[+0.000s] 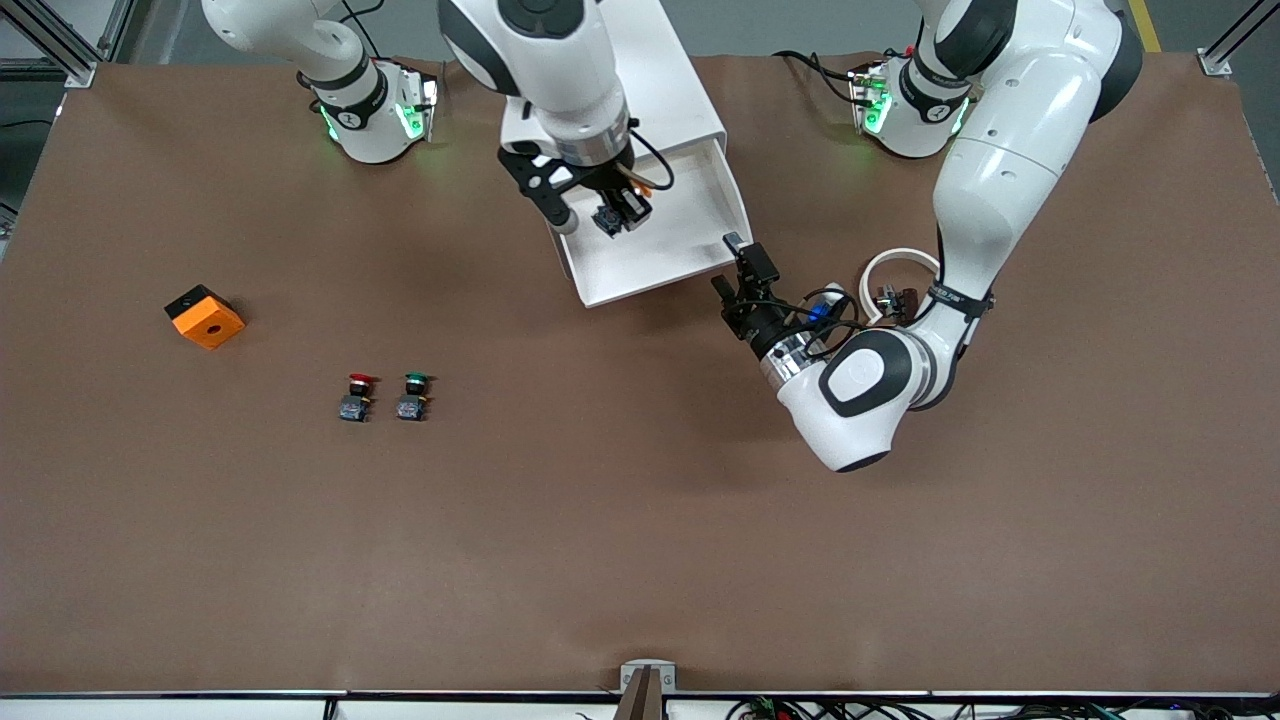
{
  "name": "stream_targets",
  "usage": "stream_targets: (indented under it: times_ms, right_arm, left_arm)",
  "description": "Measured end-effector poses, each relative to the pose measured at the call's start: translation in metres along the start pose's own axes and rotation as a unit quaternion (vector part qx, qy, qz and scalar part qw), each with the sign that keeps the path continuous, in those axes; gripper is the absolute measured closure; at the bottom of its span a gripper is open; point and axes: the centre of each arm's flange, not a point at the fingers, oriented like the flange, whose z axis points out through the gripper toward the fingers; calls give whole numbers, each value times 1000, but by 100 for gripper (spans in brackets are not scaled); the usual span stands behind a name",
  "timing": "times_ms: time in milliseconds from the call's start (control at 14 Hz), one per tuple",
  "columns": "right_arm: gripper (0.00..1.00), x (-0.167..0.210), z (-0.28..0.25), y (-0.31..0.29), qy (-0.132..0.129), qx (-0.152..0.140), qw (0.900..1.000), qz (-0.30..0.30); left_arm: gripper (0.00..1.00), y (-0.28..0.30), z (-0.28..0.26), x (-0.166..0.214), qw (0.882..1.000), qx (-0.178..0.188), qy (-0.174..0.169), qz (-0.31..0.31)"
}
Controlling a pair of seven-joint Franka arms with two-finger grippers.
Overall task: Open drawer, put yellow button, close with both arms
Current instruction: 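Carry the yellow button over the open drawer and release it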
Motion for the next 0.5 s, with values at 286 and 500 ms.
stream_targets:
  times_ms: [286, 500]
  right_arm:
    - [58, -8, 31, -15, 19, -4, 1000, -13]
    - [58, -18, 35, -19, 24, -3, 999, -23]
  left_arm:
    - [0, -32, -15, -7, 995, -23, 12, 98]
    - [0, -39, -30, -2, 983, -52, 41, 171]
